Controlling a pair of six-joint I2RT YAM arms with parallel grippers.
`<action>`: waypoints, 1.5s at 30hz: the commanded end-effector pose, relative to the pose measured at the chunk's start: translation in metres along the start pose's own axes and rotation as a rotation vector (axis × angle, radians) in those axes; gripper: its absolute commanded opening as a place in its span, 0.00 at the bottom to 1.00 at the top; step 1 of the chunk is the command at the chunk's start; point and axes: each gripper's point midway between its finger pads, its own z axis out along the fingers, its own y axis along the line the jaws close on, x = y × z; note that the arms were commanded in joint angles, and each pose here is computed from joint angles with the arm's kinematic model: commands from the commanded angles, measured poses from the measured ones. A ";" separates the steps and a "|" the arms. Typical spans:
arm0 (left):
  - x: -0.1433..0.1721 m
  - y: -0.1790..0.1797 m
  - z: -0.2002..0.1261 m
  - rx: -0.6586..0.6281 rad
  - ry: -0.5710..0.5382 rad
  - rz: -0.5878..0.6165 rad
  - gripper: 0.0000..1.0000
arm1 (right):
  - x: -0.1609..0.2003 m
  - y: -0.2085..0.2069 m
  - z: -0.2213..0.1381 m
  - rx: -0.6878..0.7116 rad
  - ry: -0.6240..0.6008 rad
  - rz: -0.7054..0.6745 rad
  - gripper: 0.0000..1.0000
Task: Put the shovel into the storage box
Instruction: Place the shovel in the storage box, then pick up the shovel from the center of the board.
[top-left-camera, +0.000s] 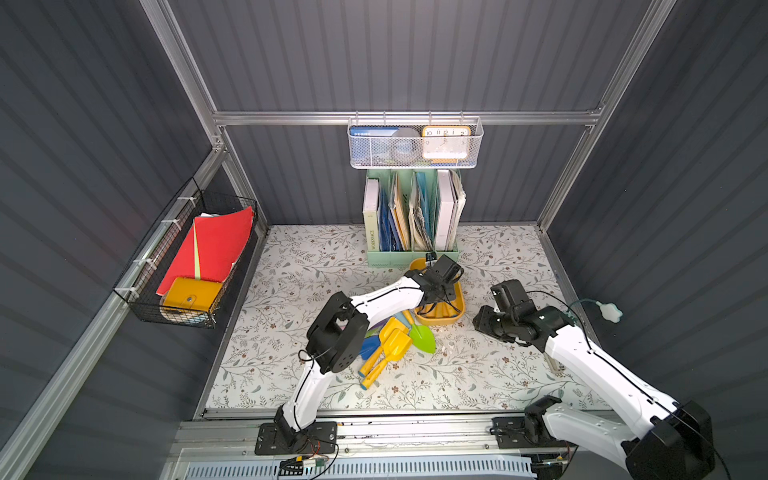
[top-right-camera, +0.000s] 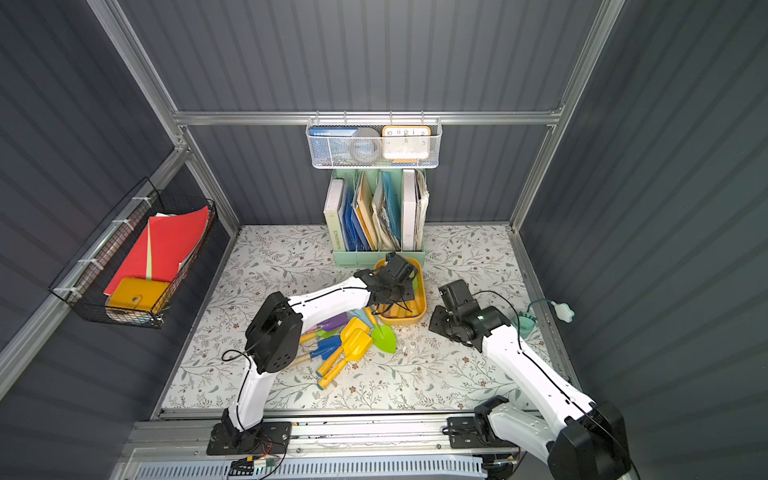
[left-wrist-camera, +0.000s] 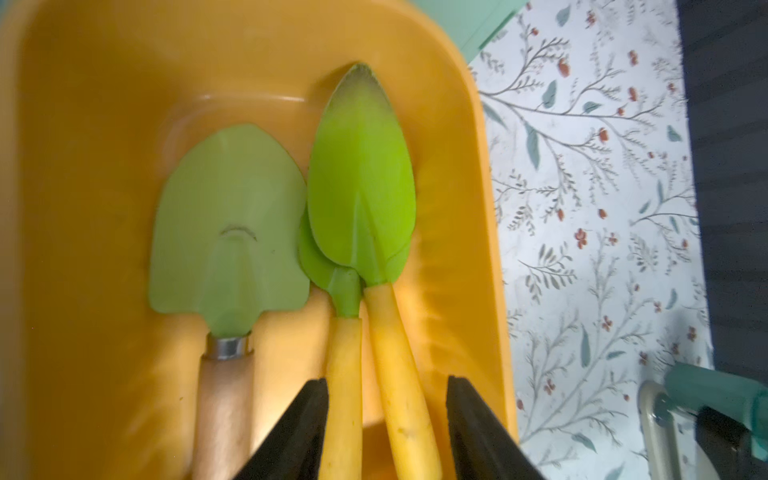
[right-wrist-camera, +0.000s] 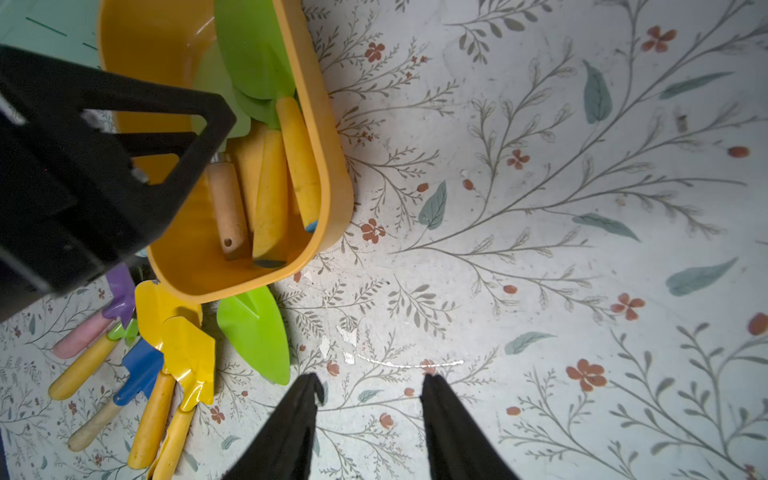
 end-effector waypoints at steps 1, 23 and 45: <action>-0.011 -0.003 -0.037 0.020 -0.015 0.068 0.54 | 0.001 0.007 -0.003 -0.026 0.030 -0.024 0.47; 0.084 0.115 -0.133 -0.147 0.166 0.082 0.63 | 0.055 0.070 -0.007 -0.208 0.130 -0.273 0.50; 0.134 0.161 -0.143 -0.213 0.271 0.045 0.62 | 0.086 0.095 0.002 -0.246 0.156 -0.379 0.49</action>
